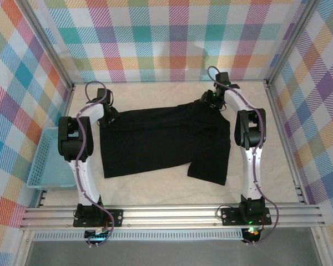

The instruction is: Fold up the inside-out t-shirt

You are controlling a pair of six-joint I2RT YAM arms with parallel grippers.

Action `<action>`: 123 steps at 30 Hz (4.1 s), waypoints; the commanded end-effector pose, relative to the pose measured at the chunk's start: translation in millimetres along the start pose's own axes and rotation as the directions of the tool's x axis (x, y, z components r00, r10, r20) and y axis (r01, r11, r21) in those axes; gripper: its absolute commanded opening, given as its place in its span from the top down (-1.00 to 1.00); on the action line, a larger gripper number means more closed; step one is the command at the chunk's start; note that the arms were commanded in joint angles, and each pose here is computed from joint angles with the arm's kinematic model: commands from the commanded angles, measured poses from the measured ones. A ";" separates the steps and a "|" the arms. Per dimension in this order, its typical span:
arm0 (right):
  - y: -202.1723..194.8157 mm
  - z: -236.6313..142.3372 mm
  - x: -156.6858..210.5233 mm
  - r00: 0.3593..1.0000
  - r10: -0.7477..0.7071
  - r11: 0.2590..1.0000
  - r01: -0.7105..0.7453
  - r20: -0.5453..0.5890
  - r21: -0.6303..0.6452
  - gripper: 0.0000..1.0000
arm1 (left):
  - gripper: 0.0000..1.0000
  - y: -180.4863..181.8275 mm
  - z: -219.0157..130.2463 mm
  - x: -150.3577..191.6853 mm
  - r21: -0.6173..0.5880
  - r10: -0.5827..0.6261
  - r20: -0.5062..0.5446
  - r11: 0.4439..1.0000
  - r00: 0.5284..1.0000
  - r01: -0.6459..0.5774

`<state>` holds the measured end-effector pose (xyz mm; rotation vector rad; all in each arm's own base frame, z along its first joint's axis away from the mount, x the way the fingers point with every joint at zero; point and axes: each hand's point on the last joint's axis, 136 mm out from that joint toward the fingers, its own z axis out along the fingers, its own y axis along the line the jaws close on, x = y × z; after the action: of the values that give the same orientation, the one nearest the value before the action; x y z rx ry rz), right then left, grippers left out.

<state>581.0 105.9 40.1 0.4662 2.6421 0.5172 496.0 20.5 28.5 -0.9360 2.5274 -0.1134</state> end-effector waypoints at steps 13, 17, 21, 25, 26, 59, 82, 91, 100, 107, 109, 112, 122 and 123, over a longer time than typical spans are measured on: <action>-30.0 -34.7 -24.4 0.995 0.082 0.996 -0.083 0.049 0.033 0.06 | -0.38 26.8 -14.9 4.1 0.013 -0.108 -0.038 0.994 0.993 0.108; 3.3 -61.2 -36.1 0.992 -0.035 0.999 0.038 0.125 -0.022 -0.01 | -0.49 11.1 -39.7 -6.5 0.053 -0.066 0.011 0.996 0.998 0.065; 26.1 -58.4 -43.5 0.988 -0.065 0.992 0.079 0.142 -0.100 -0.03 | -0.51 -5.2 -42.1 -11.5 0.100 -0.049 0.003 0.994 0.999 0.048; 33.7 -35.6 -49.5 0.992 -0.055 0.986 0.072 0.115 -0.152 -0.02 | -0.52 -8.7 -32.6 -14.9 0.109 -0.057 0.005 0.992 0.998 0.056; 34.2 -29.4 -50.1 0.993 -0.049 0.985 0.066 0.106 -0.160 -0.02 | -0.52 -9.2 -28.5 -13.9 0.109 -0.058 -0.003 0.992 0.998 0.058; 4.1 -135.2 -49.8 0.984 -0.007 0.998 0.017 0.181 -0.054 -0.15 | -1.00 -17.1 -112.7 3.2 0.062 -0.036 -0.001 0.997 0.999 0.036; -42.2 -207.7 242.2 0.989 -0.147 0.988 0.148 -0.031 0.033 -0.28 | -0.87 139.9 -185.0 195.1 -0.252 0.119 -0.005 0.961 0.993 -0.117; -76.2 -204.2 287.4 0.987 -0.131 0.984 0.141 -0.098 0.108 -0.28 | -0.67 154.9 -150.1 225.9 -0.254 0.086 -0.078 0.962 0.993 -0.103; -96.7 -200.7 307.8 0.990 -0.063 0.981 0.085 -0.123 0.175 -0.28 | -0.34 151.5 -118.2 237.8 -0.239 0.008 -0.131 0.970 0.991 -0.039; -102.2 -193.8 327.2 0.987 -0.043 0.975 0.075 -0.156 0.209 -0.28 | -0.02 155.0 -113.2 238.6 -0.247 -0.001 -0.126 0.969 0.992 -0.031; -102.2 -190.7 333.4 0.984 -0.043 0.973 0.080 -0.172 0.215 -0.28 | 0.08 154.6 -113.4 237.9 -0.242 0.000 -0.121 0.970 0.993 -0.030; -105.4 -187.9 343.5 0.980 -0.041 0.964 0.090 -0.196 0.249 -0.27 | 0.19 155.0 -113.7 237.6 -0.244 0.000 -0.119 0.969 0.993 -0.029; -120.8 -172.1 376.4 0.970 0.015 0.932 0.074 -0.241 0.354 -0.10 | 0.39 151.8 -113.5 237.6 -0.219 0.001 -0.115 0.975 0.993 -0.026; -120.5 -169.6 376.3 0.970 0.011 0.931 0.078 -0.242 0.356 -0.04 | 0.40 151.4 -113.5 237.3 -0.218 0.002 -0.115 0.976 0.993 -0.027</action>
<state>153.5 103.7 20.4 0.4058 2.9944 0.1167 207.4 -25.7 15.5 -1.0036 2.6616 0.1089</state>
